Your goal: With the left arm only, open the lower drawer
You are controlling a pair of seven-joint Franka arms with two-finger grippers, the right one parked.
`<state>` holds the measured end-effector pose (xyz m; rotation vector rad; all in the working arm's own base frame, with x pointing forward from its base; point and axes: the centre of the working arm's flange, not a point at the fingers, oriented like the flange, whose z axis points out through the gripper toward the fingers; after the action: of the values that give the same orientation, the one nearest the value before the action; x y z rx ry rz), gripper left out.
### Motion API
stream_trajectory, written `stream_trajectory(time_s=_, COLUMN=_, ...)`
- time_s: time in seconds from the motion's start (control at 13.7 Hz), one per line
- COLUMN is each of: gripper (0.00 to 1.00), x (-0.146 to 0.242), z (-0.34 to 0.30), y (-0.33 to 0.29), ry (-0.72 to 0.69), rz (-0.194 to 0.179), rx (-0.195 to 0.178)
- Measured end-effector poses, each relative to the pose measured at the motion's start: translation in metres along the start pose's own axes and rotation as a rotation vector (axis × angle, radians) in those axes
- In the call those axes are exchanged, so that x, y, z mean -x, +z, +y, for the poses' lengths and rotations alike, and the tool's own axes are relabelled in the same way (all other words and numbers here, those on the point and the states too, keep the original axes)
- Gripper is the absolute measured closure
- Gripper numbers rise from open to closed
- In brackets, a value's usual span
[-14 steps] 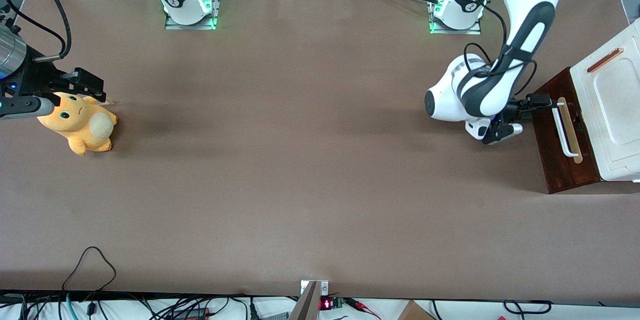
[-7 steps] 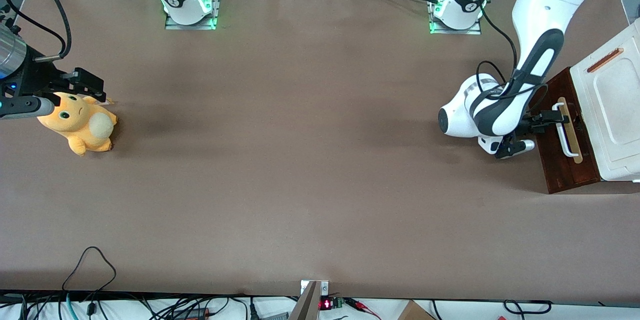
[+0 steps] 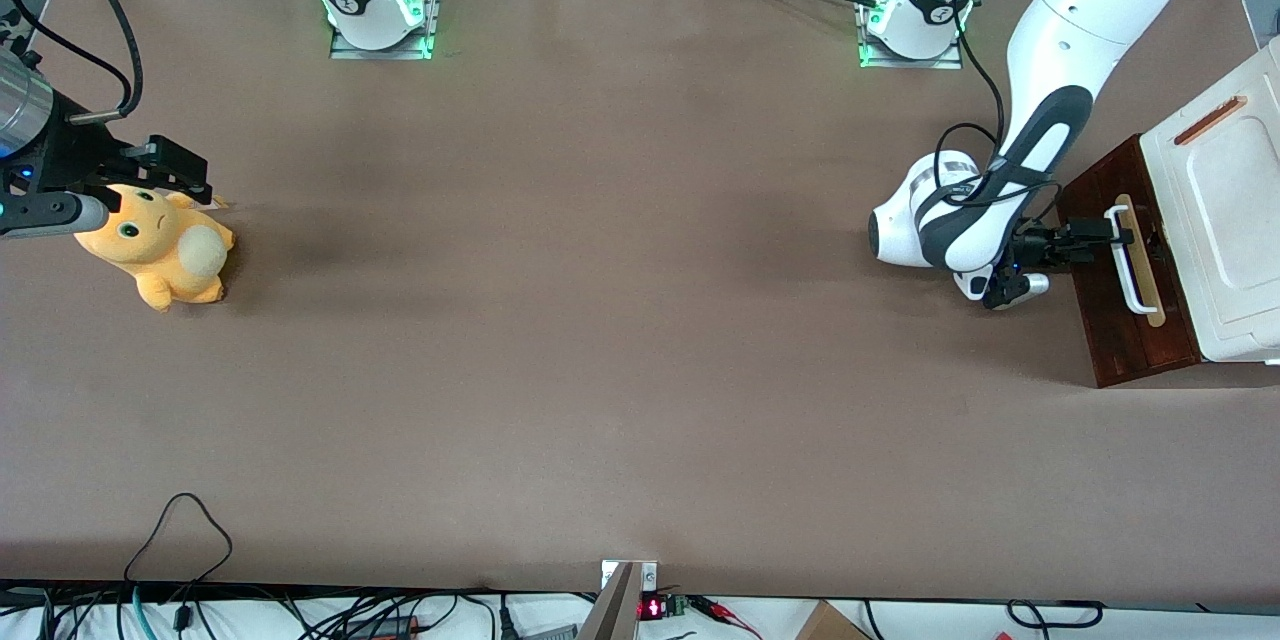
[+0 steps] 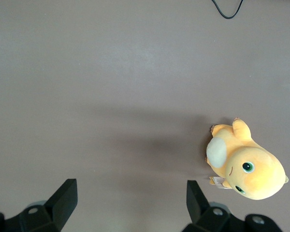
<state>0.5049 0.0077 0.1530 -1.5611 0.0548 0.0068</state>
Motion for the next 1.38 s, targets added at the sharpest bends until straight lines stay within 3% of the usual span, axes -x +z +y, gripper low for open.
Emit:
stream_trajectory(time_s=0.15, gripper=0.13, x=0.000, z=0.000, y=0.000, ry=-0.003, rz=0.009, rx=-0.007)
stream_trajectory(time_s=0.29, gripper=0.29, x=-0.001, z=-0.001, y=0.000, ry=-0.006, rz=0.015, rx=-0.011)
stream_trajectory(time_s=0.66, gripper=0.37, x=-0.004, z=0.001, y=0.018, ry=-0.013, rz=0.029, rx=-0.048)
stream_trajectory(time_s=0.87, gripper=0.49, x=-0.003, z=0.005, y=0.019, ry=-0.013, rz=0.030, rx=-0.046)
stream_trajectory(time_s=1.09, gripper=0.52, x=-0.003, z=0.009, y=0.018, ry=-0.011, rz=0.035, rx=-0.038)
stream_trajectory(time_s=1.38, gripper=0.55, x=-0.005, z=0.009, y=0.026, ry=-0.014, rz=0.052, rx=-0.057)
